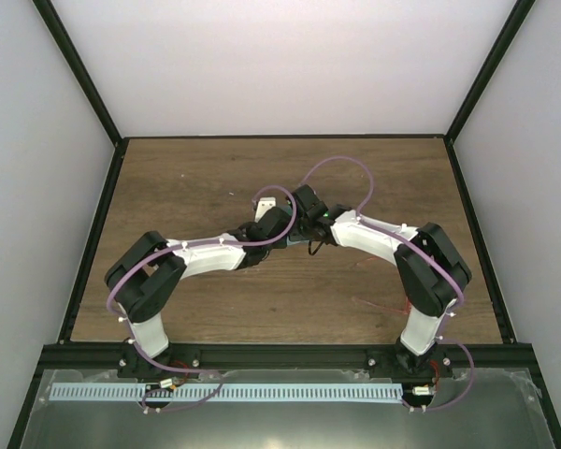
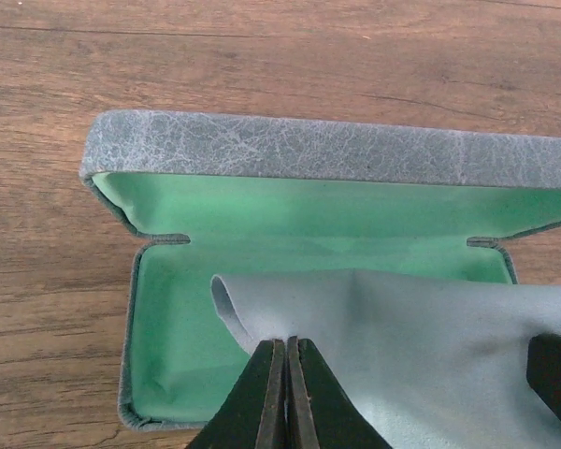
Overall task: Organize the sunglasses
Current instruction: Place the glasses cleaning cloth in the sunglasses case.
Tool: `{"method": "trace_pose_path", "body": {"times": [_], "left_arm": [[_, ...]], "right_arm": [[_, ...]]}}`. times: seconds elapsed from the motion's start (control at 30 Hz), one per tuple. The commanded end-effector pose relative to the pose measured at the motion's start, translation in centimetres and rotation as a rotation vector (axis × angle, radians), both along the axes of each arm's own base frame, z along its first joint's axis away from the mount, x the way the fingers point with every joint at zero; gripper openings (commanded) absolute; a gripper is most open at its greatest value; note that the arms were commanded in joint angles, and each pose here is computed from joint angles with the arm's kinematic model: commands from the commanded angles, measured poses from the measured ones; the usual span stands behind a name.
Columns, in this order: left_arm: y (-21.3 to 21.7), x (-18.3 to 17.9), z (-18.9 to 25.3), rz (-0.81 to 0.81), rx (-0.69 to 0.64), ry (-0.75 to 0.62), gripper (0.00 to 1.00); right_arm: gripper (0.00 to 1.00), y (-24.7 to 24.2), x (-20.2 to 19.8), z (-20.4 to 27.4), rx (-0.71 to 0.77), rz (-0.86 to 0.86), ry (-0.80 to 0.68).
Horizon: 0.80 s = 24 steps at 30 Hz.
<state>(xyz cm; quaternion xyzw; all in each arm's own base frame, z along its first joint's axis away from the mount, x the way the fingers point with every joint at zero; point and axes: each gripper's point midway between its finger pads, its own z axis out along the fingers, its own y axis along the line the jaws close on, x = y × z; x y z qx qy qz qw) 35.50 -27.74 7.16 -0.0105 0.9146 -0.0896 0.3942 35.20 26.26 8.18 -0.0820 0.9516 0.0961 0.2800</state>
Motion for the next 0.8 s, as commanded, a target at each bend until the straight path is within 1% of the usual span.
{"method": "trace_pose_path", "body": {"times": [0.0, 0.4, 0.77], "left_arm": [[-0.5, 0.6, 2.2, -0.011, -0.032, -0.038, 0.05], [-0.4, 0.4, 2.9, -0.015, -0.038, -0.045, 0.05], [-0.8, 1.3, 1.3, -0.02, -0.015, -0.02, 0.05]], "right_arm": [[0.01, 0.0, 0.5, 1.8, 0.028, -0.014, -0.054], [0.01, -0.6, 0.2, 2.6, 0.038, -0.023, -0.078], [0.01, -0.5, 0.2, 0.4, 0.002, -0.017, -0.034]]}}
